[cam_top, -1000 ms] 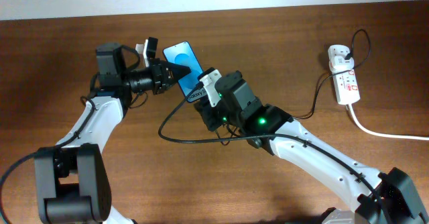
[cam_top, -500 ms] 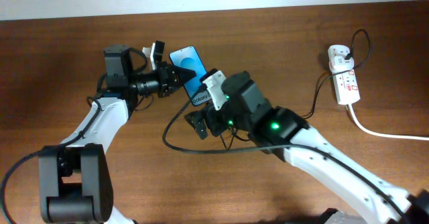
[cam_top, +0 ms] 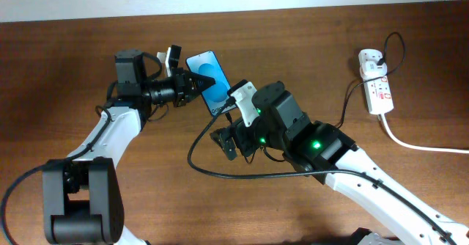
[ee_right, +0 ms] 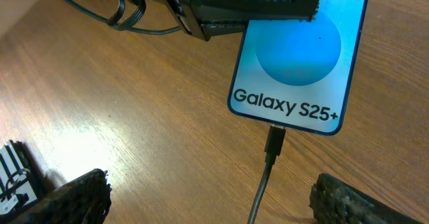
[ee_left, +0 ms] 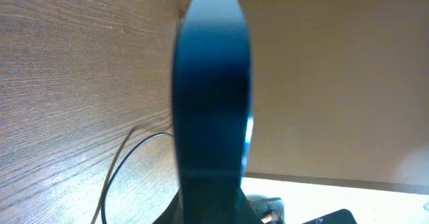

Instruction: Plug charger to phone and switch on socket

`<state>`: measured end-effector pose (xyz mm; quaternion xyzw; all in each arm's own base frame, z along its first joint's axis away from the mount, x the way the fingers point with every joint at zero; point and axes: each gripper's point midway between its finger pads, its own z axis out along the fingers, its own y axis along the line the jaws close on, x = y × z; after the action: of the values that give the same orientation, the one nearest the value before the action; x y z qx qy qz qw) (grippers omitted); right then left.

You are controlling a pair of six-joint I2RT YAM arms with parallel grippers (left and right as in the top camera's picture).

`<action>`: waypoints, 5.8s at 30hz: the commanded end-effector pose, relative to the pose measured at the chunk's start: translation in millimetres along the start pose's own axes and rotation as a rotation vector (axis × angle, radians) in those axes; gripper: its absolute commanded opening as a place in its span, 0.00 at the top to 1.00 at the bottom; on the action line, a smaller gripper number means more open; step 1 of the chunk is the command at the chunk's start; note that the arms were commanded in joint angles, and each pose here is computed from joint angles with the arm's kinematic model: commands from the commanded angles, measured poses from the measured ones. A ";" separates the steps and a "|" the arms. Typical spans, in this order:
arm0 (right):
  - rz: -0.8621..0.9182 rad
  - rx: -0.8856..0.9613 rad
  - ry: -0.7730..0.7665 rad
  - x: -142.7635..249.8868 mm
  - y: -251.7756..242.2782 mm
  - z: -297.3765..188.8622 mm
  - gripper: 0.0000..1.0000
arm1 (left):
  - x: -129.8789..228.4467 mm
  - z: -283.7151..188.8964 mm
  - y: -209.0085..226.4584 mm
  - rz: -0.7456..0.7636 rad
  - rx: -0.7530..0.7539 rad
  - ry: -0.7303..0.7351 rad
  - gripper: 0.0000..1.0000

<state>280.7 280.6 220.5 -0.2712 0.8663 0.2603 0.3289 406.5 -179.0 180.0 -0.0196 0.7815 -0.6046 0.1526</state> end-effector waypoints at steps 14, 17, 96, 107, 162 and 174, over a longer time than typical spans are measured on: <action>-0.021 0.146 -0.156 -29.4 -13.8 -53.3 0.02 | 3.5 2.8 -4.0 0.024 0.007 0.009 1.00; -0.003 0.148 -0.145 -26.2 -14.5 -53.1 0.01 | 3.6 2.8 -4.0 0.023 0.007 0.010 1.00; 0.205 0.475 -0.297 20.2 -56.2 -196.3 0.02 | 84.2 82.7 188.7 -0.280 -0.610 0.275 0.18; 0.204 0.474 -0.295 20.4 -56.1 -196.1 0.02 | 84.2 91.1 207.0 -0.111 -0.824 0.241 0.15; 1.657 0.627 0.074 118.6 -477.4 -121.4 0.96 | -9.9 -259.2 -113.4 0.261 -1.490 -0.851 0.01; 1.635 0.721 0.058 121.0 -491.6 -103.1 0.96 | -7.0 -259.8 -111.0 0.257 -1.502 -0.835 0.01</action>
<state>475.5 -165.4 71.8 0.5370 0.8278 0.1391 0.0831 329.8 33.4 345.2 -0.2503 0.8503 0.1357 0.4426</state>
